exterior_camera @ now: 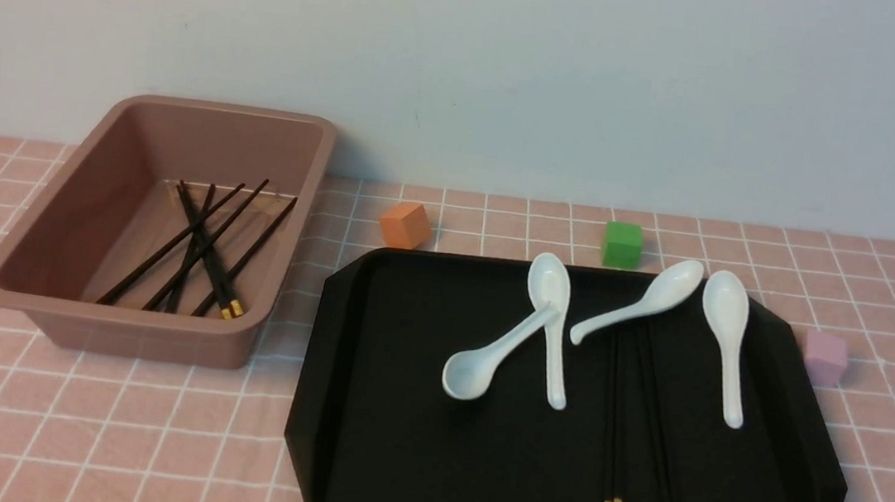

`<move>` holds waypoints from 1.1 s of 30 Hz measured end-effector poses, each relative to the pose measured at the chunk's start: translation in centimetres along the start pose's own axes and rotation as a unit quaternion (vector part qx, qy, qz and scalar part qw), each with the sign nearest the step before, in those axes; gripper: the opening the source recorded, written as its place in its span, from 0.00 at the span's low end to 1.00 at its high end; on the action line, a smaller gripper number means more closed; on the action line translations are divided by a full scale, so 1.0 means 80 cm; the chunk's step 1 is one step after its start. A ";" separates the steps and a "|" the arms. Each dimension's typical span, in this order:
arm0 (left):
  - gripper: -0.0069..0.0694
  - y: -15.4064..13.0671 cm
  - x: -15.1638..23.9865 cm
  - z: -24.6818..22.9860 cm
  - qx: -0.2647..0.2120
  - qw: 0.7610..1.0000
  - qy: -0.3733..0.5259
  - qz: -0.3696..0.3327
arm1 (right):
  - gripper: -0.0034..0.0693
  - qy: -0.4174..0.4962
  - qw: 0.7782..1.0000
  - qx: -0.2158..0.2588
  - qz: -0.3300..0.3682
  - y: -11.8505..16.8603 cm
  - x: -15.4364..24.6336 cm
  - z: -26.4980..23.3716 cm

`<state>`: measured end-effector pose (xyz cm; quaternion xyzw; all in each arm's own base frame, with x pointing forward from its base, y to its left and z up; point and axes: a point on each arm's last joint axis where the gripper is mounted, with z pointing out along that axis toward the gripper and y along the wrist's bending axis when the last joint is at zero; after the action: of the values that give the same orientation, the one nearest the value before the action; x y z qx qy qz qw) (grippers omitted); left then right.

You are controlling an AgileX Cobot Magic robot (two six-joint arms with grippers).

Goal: On pink tablecloth take chopsticks from black tray and put them in box.

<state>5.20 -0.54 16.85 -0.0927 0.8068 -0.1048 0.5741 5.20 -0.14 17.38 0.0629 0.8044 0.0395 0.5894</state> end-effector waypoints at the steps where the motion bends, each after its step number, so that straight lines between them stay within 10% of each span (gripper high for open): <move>1: 0.40 0.000 0.000 0.000 0.000 1.000 0.000 0.000 | 0.04 0.000 1.000 0.000 0.000 0.000 0.000 0.000; 33: 0.40 0.000 0.000 0.000 0.000 1.000 0.000 0.000 | 0.07 0.001 1.000 0.000 0.001 0.000 0.000 0.000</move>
<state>5.20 -0.54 16.85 -0.0927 0.8068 -0.1048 0.5741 5.20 -0.14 17.37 0.0634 0.8047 0.0401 0.5889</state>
